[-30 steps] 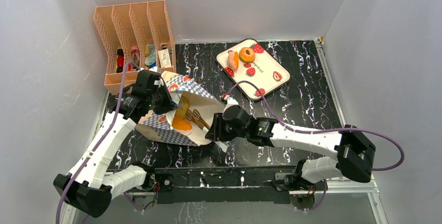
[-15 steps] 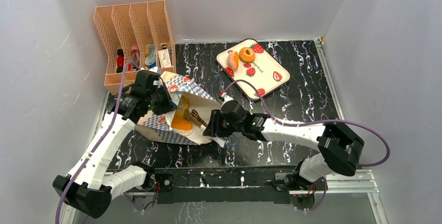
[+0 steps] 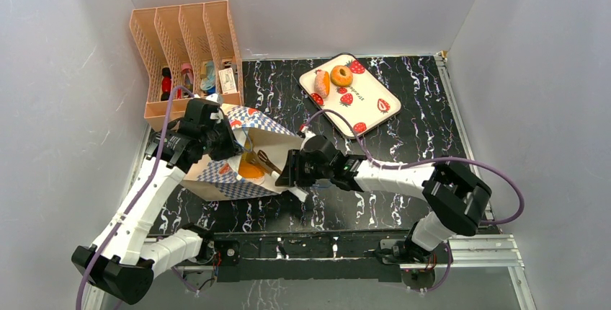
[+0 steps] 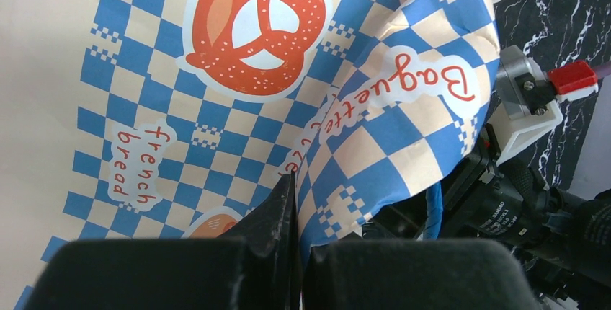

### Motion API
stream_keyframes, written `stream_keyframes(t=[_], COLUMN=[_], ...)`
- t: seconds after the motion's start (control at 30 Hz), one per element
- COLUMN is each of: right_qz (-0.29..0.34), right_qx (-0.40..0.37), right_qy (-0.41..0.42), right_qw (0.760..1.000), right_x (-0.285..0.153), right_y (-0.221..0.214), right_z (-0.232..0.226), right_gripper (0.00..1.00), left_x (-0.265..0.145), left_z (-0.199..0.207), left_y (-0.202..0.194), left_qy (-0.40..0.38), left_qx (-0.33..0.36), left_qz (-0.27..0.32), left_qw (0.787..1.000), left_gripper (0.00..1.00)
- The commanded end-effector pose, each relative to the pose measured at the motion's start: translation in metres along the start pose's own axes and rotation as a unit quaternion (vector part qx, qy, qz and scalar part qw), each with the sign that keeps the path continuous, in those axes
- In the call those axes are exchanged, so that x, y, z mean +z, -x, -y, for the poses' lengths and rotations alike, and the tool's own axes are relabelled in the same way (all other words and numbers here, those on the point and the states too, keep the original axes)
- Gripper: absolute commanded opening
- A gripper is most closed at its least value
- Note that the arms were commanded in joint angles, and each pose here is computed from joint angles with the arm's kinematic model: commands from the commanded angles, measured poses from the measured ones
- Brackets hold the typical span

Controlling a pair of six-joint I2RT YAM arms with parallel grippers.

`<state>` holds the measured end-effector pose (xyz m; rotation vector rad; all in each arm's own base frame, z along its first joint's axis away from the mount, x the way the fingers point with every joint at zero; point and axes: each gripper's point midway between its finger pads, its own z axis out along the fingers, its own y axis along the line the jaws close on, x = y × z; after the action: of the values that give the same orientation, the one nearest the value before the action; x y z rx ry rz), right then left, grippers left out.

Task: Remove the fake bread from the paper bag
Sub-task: Pick up the fake bread from the paper bag.

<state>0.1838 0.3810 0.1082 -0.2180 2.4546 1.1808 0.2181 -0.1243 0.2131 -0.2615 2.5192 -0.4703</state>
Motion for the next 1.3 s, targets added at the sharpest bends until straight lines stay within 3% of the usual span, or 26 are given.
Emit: stream_keyframes(t=[0.0,0.3,0.73,1.13,1.27], right_qz=[0.034,0.023,0.007,0.009,0.013], right_qx=[-0.040,-0.073,-0.075,-0.083,-0.083], right_qy=[0.103,0.151,0.142,0.125,0.122], right_qw=[0.993,0.986,0.987,0.989,0.989], right_x=[-0.002,-0.002,0.016,0.003,-0.004], right_y=[0.028,0.030,0.029,0.031,0.029], right_z=[-0.052,-0.074,-0.063,-0.059,-0.057], right_gripper=[0.36,0.36,0.35,0.01,0.00], left_x=[-0.009,-0.010,-0.012,-0.010,-0.009], left_z=[0.010,0.001,0.006,-0.012,-0.018], left_y=[-0.006,-0.017,-0.021,-0.021,-0.021], left_qy=[-0.034,-0.021,-0.039,0.002,0.017], left_qx=[0.012,0.032,0.027,0.007,0.004], left_qz=[-0.013,-0.036,-0.041,-0.019,-0.012], left_qw=[0.999,0.999,0.998,1.000,1.000], left_gripper=[0.00,0.00,0.00,0.00,0.00])
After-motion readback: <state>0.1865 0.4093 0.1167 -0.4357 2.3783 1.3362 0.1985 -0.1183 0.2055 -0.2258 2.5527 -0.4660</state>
